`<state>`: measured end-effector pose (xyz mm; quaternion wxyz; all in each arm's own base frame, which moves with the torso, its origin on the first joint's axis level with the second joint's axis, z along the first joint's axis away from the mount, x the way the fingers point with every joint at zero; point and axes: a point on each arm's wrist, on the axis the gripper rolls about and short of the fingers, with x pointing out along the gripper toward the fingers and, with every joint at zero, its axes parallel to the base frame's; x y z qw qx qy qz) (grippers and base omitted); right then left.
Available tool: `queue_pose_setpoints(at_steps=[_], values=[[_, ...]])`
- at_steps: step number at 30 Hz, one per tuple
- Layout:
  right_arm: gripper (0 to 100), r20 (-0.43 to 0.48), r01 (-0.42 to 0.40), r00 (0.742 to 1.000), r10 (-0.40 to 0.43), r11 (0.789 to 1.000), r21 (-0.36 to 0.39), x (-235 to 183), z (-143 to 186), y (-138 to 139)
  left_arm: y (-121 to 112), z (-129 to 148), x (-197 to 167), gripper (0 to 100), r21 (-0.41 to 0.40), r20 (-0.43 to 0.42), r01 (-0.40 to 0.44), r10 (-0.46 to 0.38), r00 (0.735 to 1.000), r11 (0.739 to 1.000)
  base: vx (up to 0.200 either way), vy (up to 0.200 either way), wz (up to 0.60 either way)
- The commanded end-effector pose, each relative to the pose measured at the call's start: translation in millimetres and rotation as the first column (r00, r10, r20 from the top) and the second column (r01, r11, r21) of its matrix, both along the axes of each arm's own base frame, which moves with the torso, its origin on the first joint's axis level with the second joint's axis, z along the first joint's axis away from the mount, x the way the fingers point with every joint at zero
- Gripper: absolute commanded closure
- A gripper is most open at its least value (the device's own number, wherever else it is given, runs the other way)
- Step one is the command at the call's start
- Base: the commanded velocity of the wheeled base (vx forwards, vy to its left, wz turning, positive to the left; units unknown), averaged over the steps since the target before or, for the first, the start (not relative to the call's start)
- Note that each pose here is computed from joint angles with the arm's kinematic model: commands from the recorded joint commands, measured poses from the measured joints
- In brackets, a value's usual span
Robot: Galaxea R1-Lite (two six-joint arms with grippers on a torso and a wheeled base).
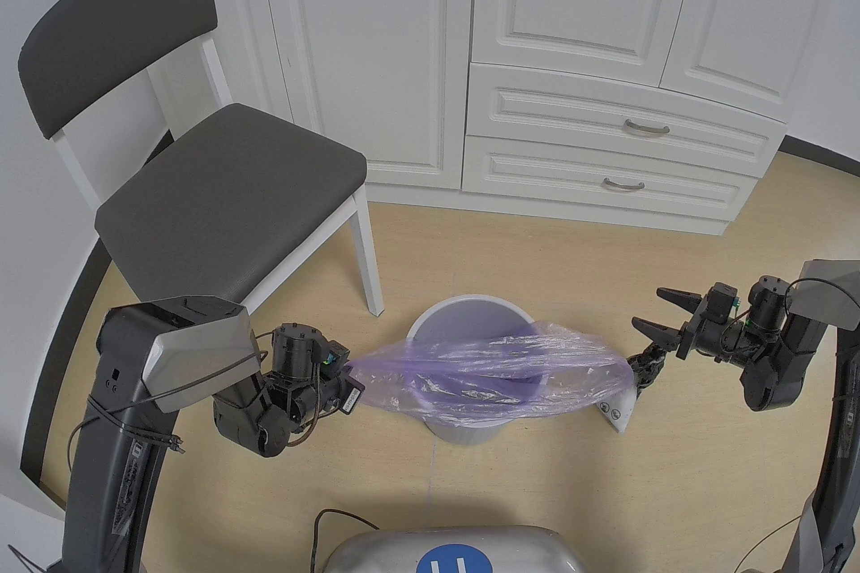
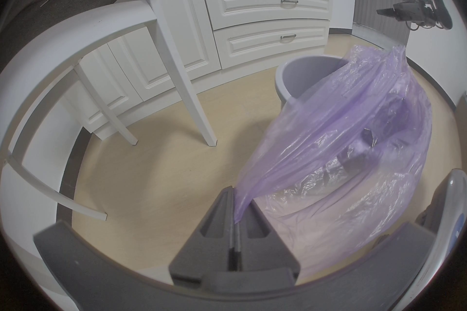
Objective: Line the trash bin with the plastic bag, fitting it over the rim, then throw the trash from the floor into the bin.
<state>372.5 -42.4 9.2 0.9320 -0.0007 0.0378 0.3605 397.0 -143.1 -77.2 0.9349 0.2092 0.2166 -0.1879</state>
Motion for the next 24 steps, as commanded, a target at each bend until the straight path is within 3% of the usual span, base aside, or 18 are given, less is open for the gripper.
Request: queue_pose_setpoints(at_steps=[1, 5, 6, 7, 8, 9, 10, 12, 14, 16, 18, 22, 23, 24], values=[[0, 0.041, 0.009, 0.999, -0.009, 1.000, -0.005, 0.1, 10.4, -3.3, -0.6, 1.1, -0.4, 100, 0.001, 0.002, 0.001, -0.001, 1.000, 1.000, 0.000, 0.000, 0.00], [0, 0.049, -0.002, 0.999, 0.003, 1.000, -0.015, 1.8, 11.3, 11.2, -0.6, 0.8, -0.4, 100, 0.002, -0.002, 0.002, -0.002, 1.000, 1.000, 0.000, 0.000, 0.00], [0, 0.063, 0.056, 0.997, -0.053, 0.997, -0.046, 4.2, 9.8, 35.6, -0.6, 0.5, -0.5, 100, 0.003, -0.005, 0.002, -0.002, 1.000, 1.000, 0.000, 0.000, 0.00], [0, 0.063, 0.056, 0.997, -0.053, 0.997, -0.046, 4.2, 9.8, 35.6, -0.6, 0.5, -0.5, 100, 0.003, -0.005, 0.002, -0.002, 1.000, 1.000, 0.000, 0.000, 0.00], [0, 0.113, 0.149, 0.984, -0.137, 0.982, -0.112, 6.3, 9.9, 62.0, -0.7, 0.8, -0.2, 100, 0.002, -0.004, 0.002, -0.002, 1.000, 1.000, 0.000, 0.000, 0.00], [0, 0.113, 0.149, 0.984, -0.137, 0.982, -0.112, 6.3, 9.9, 62.0, -0.7, 0.8, -0.2, 100, 0.002, -0.004, 0.002, -0.002, 1.000, 1.000, 0.000, 0.000, 0.00], [0, 0.170, 0.248, 0.961, -0.218, 0.952, -0.181, 6.6, 9.9, 88.2, -0.7, 0.6, -0.2, 100, 0.003, -0.005, 0.002, -0.002, 1.000, 1.000, 0.000, 0.000, 0.00], [0, 0.220, 0.321, 0.937, -0.270, 0.915, -0.244, 3.0, 10.2, 115.7, -0.7, 0.5, -0.3, 100, 0.000, -0.008, 0.002, -0.002, 1.000, 1.000, 0.000, 0.000, 0.00], [0, 0.252, 0.350, 0.925, -0.283, 0.895, -0.278, -2.2, 11.3, 139.9, -0.1, 0.5, -0.1, 100, -0.003, -0.009, 0.002, -0.002, 1.000, 1.000, 0.000, 0.000, 0.00], [0, 0.257, 0.353, 0.924, -0.283, 0.891, -0.285, -5.0, 12.0, 147.7, -0.2, 0.5, -0.1, 100, -0.003, -0.009, 0.004, -0.004, 1.000, 1.000, 0.000, 0.000, 0.00], [0, 0.263, 0.355, 0.923, -0.282, 0.887, -0.296, -15.1, 12.2, 175.0, -0.3, 0.6, 0.1, 100, -0.006, -0.010, 0.006, -0.006, 1.000, 1.000, 0.000, 0.000, 0.00], [0, 0.264, 0.413, 0.902, -0.341, 0.858, -0.306, -24.3, 10.8, 195.2, 1.0, -0.5, 0.1, 100, -0.006, -0.031, 0.002, -0.002, 1.000, 1.000, 0.000, 0.000, 0.00], [0, 0.262, 0.425, 0.898, -0.353, 0.852, -0.306, -26.3, 10.6, 198.7, 0.9, -0.5, 0.3, 0, -0.012, -0.034, 0.000, 0.000, 0.999, 1.000, 0.000, 0.000, 0.00], [0, 0.261, 0.427, 0.897, -0.356, 0.851, -0.307, -27.2, 10.3, 200.0, 0.9, -0.5, 0.3, 0, -0.016, -0.036, -0.003, 0.002, 0.999, 1.000, 0.000, 0.000, 0.00]])
